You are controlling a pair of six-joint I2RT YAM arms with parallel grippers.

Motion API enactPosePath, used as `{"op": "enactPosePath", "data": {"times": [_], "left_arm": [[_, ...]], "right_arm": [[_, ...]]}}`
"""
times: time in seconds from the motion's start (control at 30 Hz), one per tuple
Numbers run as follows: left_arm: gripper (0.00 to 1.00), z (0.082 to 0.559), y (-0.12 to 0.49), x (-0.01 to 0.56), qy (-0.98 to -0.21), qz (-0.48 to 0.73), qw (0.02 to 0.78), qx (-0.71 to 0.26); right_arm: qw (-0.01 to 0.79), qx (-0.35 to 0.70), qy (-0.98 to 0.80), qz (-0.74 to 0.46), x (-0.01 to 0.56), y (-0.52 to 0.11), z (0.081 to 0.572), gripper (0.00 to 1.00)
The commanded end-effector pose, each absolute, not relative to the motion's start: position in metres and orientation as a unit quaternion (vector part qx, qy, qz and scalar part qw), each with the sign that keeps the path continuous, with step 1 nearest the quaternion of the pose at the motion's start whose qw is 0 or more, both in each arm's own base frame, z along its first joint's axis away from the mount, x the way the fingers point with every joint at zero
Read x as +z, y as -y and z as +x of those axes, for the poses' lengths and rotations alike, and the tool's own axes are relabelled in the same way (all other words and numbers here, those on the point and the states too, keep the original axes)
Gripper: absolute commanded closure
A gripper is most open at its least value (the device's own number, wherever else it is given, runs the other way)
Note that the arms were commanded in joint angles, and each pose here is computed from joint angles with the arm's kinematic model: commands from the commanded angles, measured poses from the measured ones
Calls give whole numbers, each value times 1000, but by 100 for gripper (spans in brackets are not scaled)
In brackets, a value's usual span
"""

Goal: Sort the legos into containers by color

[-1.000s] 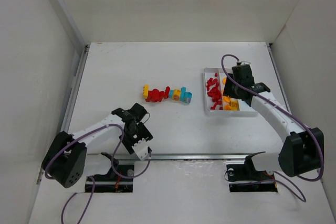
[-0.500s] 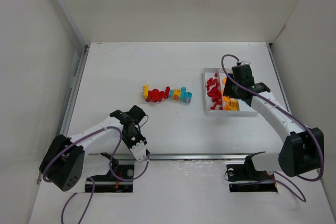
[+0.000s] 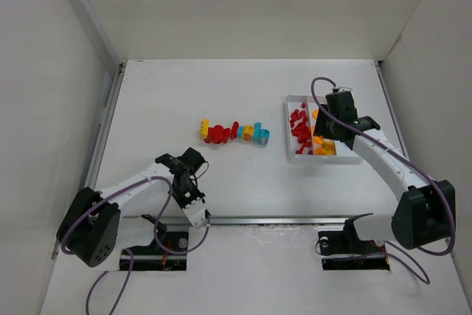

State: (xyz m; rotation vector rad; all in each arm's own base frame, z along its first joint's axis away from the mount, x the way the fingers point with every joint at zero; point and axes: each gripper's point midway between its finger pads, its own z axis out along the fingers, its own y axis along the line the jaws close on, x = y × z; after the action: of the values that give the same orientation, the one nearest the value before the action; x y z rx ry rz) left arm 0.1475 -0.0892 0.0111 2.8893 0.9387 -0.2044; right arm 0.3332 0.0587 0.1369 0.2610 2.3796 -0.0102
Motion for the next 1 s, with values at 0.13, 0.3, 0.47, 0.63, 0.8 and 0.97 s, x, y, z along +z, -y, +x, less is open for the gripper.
{"op": "enactPosePath", "data": {"times": [0.13, 0.3, 0.47, 0.63, 0.8, 0.97], "left_arm": [[71, 135, 108, 3, -64, 991, 70, -91], [54, 132, 107, 4, -51, 992, 76, -85], [55, 133, 108, 4, -8, 995, 64, -74], [63, 132, 111, 5, 13, 996, 63, -68], [64, 126, 111, 4, 23, 995, 59, -73], [67, 122, 112, 4, 27, 995, 60, -79]], "right_arm": [[390, -5, -914, 109, 156, -54, 337, 43], [386, -7, -916, 108, 152, -53, 335, 43], [383, -8, -918, 108, 150, -52, 331, 43], [378, -10, -920, 107, 148, -51, 327, 43], [375, -16, -921, 108, 146, -49, 323, 43], [375, -14, -920, 113, 146, -49, 323, 43]]}}
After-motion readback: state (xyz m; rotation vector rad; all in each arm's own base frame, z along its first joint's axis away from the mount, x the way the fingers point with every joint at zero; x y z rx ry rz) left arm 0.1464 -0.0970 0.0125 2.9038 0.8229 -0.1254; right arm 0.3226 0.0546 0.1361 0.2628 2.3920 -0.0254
